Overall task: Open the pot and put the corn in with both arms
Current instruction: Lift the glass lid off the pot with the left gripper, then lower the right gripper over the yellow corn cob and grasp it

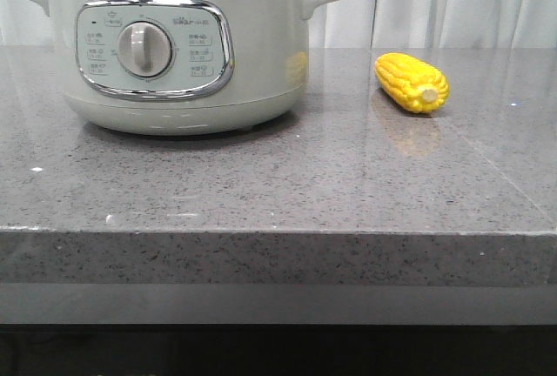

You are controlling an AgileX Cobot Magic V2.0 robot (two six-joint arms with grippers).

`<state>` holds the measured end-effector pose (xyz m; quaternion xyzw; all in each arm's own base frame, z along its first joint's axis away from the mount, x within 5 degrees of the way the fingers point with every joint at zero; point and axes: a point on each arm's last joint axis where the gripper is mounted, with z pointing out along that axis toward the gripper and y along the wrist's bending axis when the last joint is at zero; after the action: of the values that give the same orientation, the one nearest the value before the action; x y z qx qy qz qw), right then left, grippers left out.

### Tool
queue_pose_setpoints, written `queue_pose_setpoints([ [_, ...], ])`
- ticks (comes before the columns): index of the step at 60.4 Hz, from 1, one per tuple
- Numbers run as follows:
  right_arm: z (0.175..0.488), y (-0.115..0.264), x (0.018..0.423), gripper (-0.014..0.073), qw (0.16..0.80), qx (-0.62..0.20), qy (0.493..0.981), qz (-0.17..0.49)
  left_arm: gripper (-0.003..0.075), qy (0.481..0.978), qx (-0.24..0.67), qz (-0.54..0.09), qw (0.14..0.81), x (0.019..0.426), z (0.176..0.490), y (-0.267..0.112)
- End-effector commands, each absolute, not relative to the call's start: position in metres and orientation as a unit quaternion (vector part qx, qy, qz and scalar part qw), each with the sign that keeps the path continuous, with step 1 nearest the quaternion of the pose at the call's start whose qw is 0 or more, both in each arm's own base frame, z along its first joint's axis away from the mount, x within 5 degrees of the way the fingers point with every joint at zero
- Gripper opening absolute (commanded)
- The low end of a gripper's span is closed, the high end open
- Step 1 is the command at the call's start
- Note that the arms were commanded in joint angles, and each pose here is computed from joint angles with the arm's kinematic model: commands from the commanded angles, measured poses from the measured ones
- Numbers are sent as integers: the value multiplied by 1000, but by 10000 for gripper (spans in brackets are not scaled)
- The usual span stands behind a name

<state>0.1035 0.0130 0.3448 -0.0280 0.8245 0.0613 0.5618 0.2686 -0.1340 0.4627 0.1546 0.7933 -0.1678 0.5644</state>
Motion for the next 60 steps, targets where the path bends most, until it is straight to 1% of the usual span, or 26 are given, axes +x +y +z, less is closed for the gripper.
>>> queue_pose_setpoints([
  [1, 361, 12, 106, 614, 600, -24, 798, 58, 190, 737, 143, -180, 636, 235, 498, -115],
  [13, 360, 12, 106, 614, 597, -24, 800, 58, 190, 745, 149, -167, 628, 191, 471, -93],
  [23, 359, 12, 105, 614, 591, -25, 804, 59, 190, 757, 151, -162, 615, 153, 436, -75],
  [36, 357, 20, 114, 614, 557, -59, 825, 71, 190, 748, 146, -174, 624, 102, 405, -51],
  [42, 360, 28, 128, 614, 534, -80, 838, 84, 189, 742, 143, -181, 630, 87, 396, -44],
  [50, 370, 39, 153, 614, 514, -100, 847, 94, 189, 736, 142, -182, 636, 79, 391, -40],
  [60, 381, 52, 200, 614, 486, -109, 861, 98, 189, 739, 142, -182, 633, 78, 390, -40],
])
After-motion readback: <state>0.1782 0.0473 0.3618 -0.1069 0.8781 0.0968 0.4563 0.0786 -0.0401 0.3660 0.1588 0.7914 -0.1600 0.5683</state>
